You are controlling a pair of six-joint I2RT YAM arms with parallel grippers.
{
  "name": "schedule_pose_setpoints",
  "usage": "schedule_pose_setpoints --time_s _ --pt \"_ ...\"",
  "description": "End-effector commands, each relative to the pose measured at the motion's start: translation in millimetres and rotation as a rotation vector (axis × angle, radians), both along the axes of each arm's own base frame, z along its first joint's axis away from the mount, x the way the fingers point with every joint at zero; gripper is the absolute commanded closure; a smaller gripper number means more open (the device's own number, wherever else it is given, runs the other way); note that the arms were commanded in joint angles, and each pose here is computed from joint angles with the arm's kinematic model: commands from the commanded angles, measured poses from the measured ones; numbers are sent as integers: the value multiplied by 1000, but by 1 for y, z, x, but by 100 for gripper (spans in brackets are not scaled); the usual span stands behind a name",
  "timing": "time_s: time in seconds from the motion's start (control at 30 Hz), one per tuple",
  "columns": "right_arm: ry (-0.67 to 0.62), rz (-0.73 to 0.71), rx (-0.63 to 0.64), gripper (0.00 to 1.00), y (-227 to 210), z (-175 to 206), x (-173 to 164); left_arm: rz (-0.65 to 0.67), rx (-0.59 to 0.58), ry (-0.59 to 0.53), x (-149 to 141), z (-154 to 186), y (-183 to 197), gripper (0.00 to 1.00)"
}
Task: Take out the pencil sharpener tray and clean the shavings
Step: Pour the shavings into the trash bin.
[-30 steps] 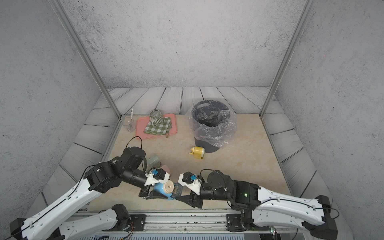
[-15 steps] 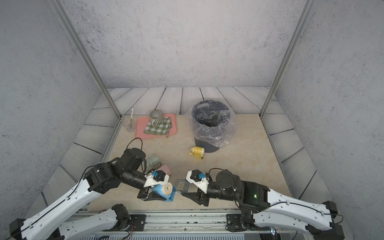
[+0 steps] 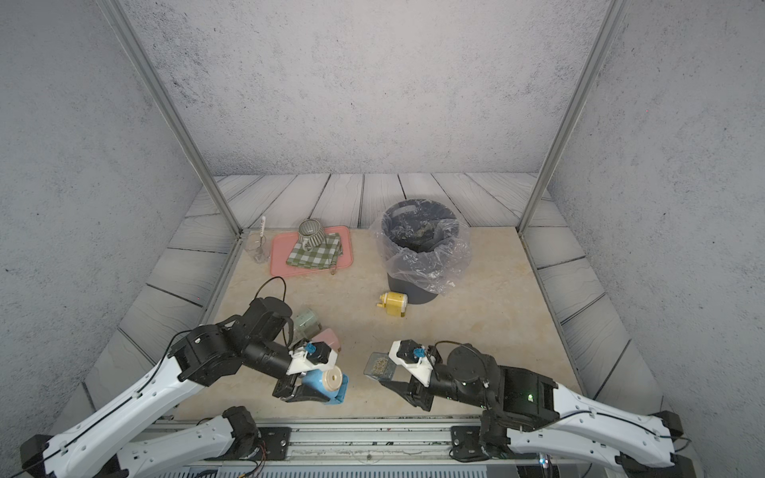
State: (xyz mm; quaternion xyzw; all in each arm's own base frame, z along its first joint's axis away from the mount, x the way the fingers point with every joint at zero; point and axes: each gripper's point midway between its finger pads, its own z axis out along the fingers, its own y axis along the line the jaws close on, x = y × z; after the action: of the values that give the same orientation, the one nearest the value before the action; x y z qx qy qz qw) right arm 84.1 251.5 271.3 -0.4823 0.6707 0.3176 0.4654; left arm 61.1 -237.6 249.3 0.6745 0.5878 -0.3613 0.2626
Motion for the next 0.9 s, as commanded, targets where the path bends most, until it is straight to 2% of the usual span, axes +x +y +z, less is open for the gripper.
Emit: schedule_pose_setpoints --time_s 0.0,0.43,0.73,0.87 --pt "-29 -61 -25 72 -9 4 10 -13 -10 -8 -2 0 0 100" --pt "-88 -184 29 72 -26 20 28 3 3 -17 -2 -8 5 100" --pt "-202 -394 26 72 -26 59 71 -1 -5 -10 2 -11 -2 100" --pt "-146 -469 37 72 -21 80 105 -6 6 -12 3 -13 -1 100"
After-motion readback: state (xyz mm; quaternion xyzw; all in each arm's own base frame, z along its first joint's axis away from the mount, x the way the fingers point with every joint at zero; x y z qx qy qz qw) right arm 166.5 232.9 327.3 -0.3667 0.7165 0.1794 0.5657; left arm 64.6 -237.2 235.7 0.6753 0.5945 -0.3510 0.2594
